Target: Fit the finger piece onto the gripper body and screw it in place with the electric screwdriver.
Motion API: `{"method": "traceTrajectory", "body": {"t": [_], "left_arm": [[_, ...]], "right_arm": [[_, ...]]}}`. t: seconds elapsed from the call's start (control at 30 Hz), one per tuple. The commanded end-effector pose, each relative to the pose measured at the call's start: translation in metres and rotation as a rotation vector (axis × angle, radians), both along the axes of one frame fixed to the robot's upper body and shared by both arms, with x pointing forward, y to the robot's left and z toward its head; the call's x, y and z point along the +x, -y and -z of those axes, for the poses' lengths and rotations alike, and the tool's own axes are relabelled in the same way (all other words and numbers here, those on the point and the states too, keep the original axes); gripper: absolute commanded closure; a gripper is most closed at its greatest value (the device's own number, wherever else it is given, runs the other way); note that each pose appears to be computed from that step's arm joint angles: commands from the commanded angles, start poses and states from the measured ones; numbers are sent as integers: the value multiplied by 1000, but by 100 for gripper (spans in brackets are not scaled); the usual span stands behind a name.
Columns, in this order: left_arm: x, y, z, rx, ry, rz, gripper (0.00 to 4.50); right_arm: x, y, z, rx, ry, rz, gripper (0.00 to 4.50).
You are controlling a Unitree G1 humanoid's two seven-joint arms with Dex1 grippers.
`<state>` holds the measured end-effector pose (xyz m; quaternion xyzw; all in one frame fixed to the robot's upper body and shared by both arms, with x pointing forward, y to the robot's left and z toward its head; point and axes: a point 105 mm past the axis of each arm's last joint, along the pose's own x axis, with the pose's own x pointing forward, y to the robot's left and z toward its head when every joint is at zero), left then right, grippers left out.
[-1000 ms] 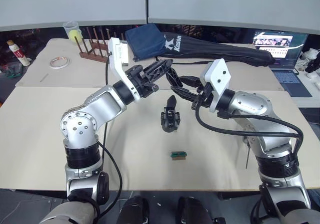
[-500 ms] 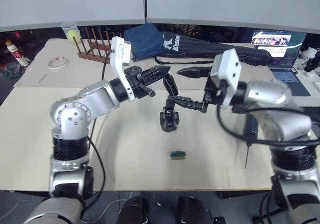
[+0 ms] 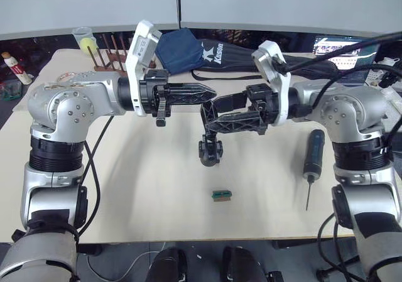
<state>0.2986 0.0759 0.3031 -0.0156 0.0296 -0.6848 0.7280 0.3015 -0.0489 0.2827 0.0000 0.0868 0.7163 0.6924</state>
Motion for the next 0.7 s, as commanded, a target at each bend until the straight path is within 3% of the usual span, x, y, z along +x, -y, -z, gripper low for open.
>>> {"method": "traceTrajectory", "body": {"t": [0.03, 0.1, 0.43, 0.67, 0.7], "left_arm": [[-3, -1, -11, -6, 51, 8, 450], [-3, -2, -12, -8, 54, 3, 450], [-3, -3, -11, -8, 58, 3, 450], [-2, -3, -10, -4, 59, 5, 450], [-2, -3, -10, 3, 62, -1, 450]], "right_arm": [[-5, 0, -9, 25, 38, -25, 124], [-6, -1, -7, 23, 48, -30, 188], [-5, 1, -7, 13, 80, -37, 188], [-6, 0, -7, 17, 102, -45, 409], [-6, 0, -6, 16, 110, -46, 421]]}}
